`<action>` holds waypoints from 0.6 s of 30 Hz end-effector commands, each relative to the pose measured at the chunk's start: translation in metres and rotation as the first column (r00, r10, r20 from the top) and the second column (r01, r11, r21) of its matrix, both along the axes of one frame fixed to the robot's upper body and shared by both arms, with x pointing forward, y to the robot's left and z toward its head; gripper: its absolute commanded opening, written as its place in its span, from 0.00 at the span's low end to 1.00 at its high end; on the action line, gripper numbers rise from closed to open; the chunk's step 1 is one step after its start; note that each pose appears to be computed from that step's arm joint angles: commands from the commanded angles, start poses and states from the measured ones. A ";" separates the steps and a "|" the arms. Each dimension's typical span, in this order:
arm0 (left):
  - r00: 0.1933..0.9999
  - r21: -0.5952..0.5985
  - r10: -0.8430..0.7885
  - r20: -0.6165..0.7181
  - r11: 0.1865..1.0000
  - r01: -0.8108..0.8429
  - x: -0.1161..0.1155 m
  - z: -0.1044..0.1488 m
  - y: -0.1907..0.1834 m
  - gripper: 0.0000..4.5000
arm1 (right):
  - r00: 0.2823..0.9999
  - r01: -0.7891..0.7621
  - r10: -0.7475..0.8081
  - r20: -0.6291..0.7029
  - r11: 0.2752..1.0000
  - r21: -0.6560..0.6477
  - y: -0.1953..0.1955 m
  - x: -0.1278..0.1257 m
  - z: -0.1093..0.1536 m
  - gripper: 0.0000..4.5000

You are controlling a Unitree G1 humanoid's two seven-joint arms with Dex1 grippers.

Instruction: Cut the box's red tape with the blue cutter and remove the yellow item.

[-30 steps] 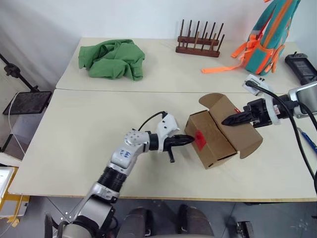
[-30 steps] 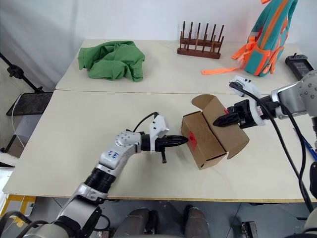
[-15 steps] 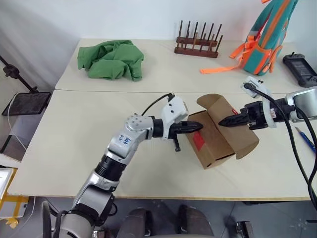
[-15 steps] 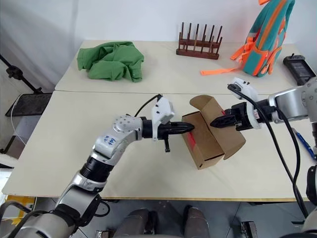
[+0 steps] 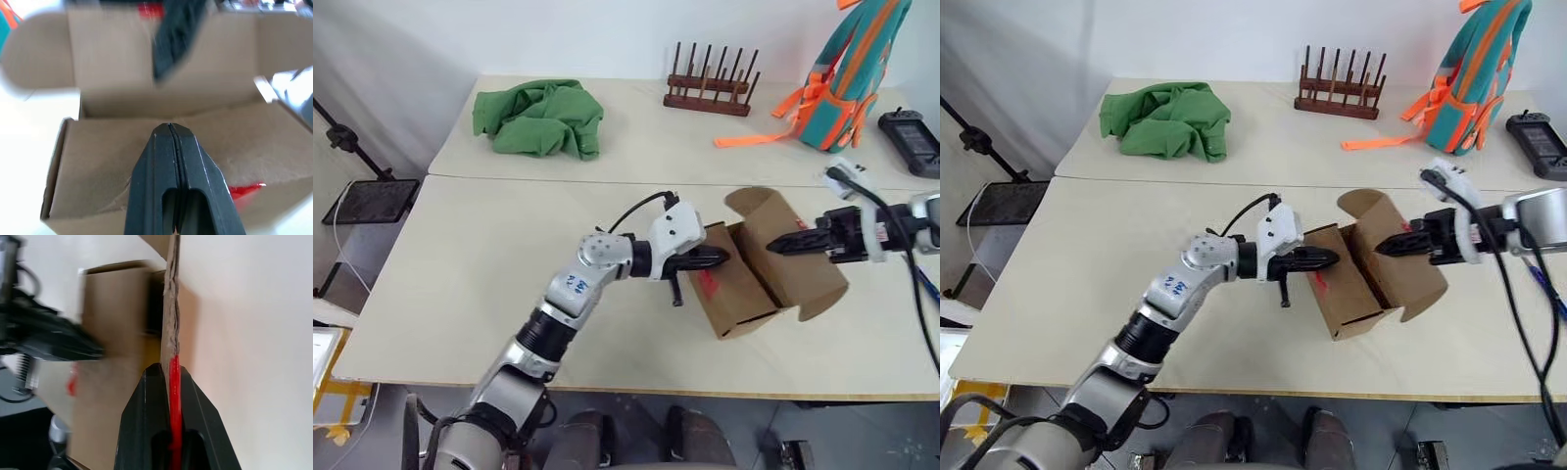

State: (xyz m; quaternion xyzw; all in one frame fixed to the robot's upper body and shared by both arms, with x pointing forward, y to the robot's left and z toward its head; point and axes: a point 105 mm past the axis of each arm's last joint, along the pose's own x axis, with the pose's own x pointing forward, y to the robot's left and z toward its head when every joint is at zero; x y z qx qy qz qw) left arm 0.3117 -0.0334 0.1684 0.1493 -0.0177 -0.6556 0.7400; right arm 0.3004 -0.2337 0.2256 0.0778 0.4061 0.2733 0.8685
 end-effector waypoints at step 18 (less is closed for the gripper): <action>0.980 0.092 0.125 -0.156 0.989 -0.112 -0.001 -0.034 0.043 0.00 | 0.998 0.034 -0.035 -0.048 0.999 -0.022 -0.015 -0.011 -0.037 0.01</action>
